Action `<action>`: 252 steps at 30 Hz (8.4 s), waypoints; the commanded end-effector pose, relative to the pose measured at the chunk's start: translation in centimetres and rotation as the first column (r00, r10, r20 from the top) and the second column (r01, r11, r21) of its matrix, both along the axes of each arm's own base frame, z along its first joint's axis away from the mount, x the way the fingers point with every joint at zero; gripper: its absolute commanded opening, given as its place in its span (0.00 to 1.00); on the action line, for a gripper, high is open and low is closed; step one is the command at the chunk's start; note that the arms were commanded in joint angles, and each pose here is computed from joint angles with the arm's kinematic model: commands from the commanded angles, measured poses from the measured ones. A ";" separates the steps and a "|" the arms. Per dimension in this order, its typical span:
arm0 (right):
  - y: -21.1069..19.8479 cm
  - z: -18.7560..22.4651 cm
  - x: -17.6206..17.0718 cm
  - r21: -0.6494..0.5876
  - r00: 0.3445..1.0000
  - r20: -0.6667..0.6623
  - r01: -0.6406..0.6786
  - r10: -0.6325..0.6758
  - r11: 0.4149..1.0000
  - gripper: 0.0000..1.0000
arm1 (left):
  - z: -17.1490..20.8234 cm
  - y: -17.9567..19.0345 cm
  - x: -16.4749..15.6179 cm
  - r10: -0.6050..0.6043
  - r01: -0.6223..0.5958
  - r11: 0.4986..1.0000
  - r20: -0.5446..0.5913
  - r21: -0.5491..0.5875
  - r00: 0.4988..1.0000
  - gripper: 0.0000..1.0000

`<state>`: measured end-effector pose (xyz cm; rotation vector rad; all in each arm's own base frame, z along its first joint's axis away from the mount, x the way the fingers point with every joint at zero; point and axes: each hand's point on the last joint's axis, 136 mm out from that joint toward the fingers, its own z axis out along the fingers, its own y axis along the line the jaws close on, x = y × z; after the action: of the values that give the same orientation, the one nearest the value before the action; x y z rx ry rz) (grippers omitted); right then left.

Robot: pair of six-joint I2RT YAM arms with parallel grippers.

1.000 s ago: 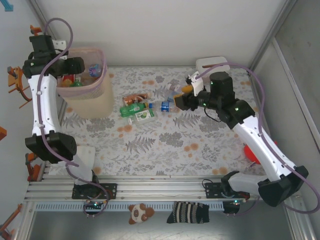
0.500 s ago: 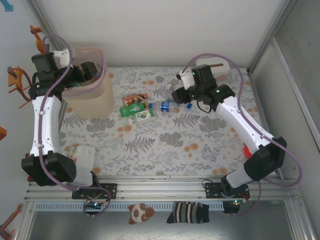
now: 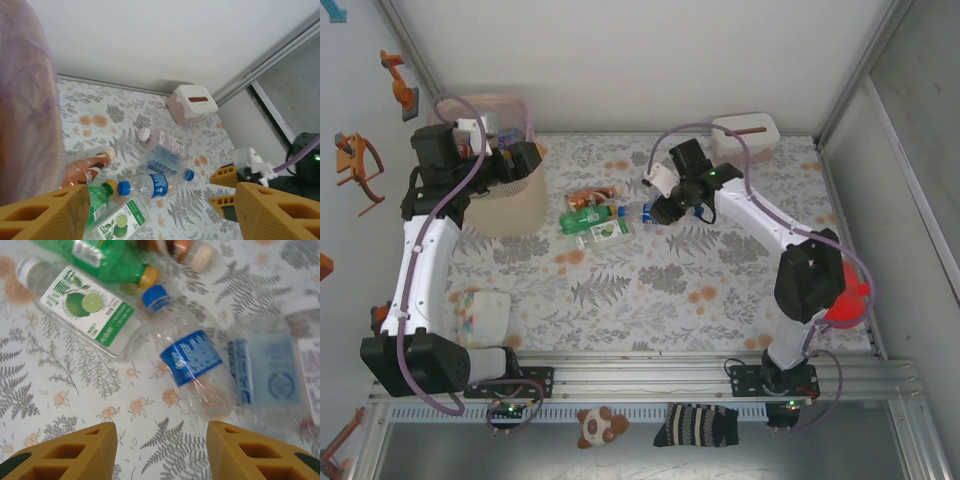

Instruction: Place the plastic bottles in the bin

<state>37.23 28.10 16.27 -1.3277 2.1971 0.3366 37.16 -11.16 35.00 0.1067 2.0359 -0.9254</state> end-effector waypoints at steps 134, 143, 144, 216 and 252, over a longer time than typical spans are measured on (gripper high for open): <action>1.2 34.4 -18.6 0.790 0.860 0.454 -0.509 0.232 0.342 0.59 | 16.6 -21.4 -18.7 -0.580 0.829 0.557 0.737 0.046 0.348 0.77; 0.8 33.9 -17.1 0.791 0.884 0.444 -0.462 0.142 0.401 0.58 | 16.1 -21.7 -19.9 -0.622 0.864 0.499 0.721 0.063 0.306 0.87; 0.7 34.0 -16.9 0.792 0.887 0.445 -0.455 0.126 0.406 0.58 | 15.9 -21.7 -20.0 -0.627 0.867 0.494 0.718 0.066 0.303 0.87; -1.7 29.9 -14.3 0.762 0.935 0.345 -0.228 -0.082 0.606 0.92 | 9.8 6.2 3.7 0.522 -0.511 0.853 0.133 -0.110 0.842 0.62; -5.1 28.1 -15.7 0.730 0.918 0.349 -0.142 -0.186 0.669 0.90 | -3.9 16.6 13.4 0.577 -0.957 0.241 -0.769 -0.161 0.275 0.81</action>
<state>21.54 23.18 44.43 -0.7941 1.4562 0.8102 51.33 5.22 28.70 -1.7370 1.7250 -0.8119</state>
